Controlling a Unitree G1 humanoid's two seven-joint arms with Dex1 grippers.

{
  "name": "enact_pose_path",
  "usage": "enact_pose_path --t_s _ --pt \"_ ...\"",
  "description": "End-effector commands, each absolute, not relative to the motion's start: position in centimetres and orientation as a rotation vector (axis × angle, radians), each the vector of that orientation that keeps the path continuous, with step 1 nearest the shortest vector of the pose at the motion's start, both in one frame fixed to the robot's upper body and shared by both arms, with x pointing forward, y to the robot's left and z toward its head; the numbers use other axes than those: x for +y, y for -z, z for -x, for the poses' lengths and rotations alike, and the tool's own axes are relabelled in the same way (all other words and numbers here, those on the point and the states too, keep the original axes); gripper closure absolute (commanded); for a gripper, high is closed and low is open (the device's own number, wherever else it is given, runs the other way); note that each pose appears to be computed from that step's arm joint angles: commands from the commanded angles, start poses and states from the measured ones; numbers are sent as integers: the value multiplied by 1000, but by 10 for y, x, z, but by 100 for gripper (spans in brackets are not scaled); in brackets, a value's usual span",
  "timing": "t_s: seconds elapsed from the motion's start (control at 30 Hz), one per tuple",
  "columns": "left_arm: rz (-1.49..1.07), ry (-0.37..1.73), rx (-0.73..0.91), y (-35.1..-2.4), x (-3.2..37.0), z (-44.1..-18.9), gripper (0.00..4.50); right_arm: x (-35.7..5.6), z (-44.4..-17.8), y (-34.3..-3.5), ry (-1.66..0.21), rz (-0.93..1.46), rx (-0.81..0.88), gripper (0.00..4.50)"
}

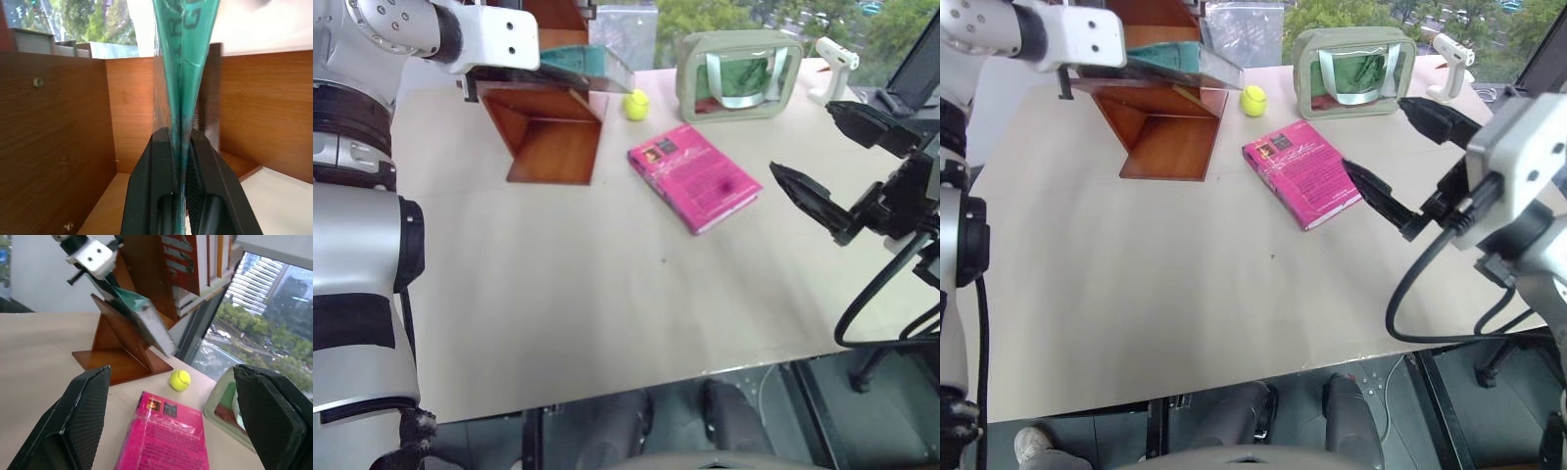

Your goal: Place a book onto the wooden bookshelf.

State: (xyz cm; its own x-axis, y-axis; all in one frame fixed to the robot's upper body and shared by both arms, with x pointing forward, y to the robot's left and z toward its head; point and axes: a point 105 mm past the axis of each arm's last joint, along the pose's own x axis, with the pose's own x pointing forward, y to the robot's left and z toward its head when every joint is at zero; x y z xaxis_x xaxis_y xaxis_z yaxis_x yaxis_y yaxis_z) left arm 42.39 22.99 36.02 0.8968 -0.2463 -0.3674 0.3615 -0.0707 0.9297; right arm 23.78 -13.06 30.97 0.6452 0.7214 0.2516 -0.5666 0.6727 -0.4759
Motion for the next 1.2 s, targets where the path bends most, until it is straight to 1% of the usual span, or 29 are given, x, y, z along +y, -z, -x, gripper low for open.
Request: enact_pose_path --t_s 0.03,0.07,0.1,0.13,0.17,0.23,0.27,0.33,0.43,0.5,0.6,0.63,0.67,0.73,0.77,0.8,0.83,0.9,0.93,0.97,1.03,1.1,1.2 --pt "-1517 438 161 -352 249 -428 366 -125 -240 -317 -775 424 -486 41" --pt "-1504 426 155 -352 251 -428 340 -123 -241 -316 -782 432 -484 41" --pt "-1482 423 138 -354 251 -428 295 -123 -241 -316 -786 436 -484 41" --pt "-1448 433 96 -359 248 -426 247 -122 -241 -316 -791 437 -484 41" --pt "-1425 439 57 -365 247 -422 187 -123 -241 -317 -794 438 -483 41" --pt "-1419 476 15 -370 249 -413 91 -124 -240 -317 -799 444 -475 41" --pt "-1370 528 -12 -371 249 -406 53 -126 -240 -316 -802 445 -467 41" --pt "-1270 643 -80 -371 245 -391 53 -128 -241 -315 -814 439 -450 41" --pt "-987 794 -224 -384 230 -365 53 -129 -245 -306 -832 388 -405 41" --pt "-814 879 -241 -380 220 -344 53 -128 -250 -296 -820 369 -361 41" --pt "-499 1067 -250 -357 186 -308 53 -131 -259 -264 -790 426 -238 41" --pt "-395 1111 -237 -345 173 -299 48 -134 -262 -251 -773 445 -193 20" --pt "-307 1154 -229 -333 158 -291 48 -135 -263 -238 -772 443 -151 20" --pt "-127 1182 -230 -303 132 -283 48 -139 -265 -219 -749 412 -94 20" --pt "-49 1157 -208 -283 124 -283 48 -141 -264 -211 -742 408 -74 20" --pt "9 1127 -180 -265 119 -283 23 -144 -264 -207 -727 402 -67 8" --pt "36 1091 -145 -248 117 -284 0 -147 -265 -204 -704 405 -63 0" --pt "47 1020 -95 -221 119 -286 0 -153 -265 -198 -674 428 -45 0" --pt "12 981 -82 -208 123 -288 0 -154 -263 -193 -673 442 -30 0" --pt "14 913 -51 -191 134 -291 0 -158 -259 -186 -659 430 -7 0" --pt "-57 854 12 -162 150 -287 0 -166 -250 -177 -631 424 34 0" --pt "-95 807 42 -151 166 -283 0 -174 -239 -172 -600 410 64 0" --pt "-143 825 75 -148 181 -273 0 -184 -224 -170 -575 417 104 0"
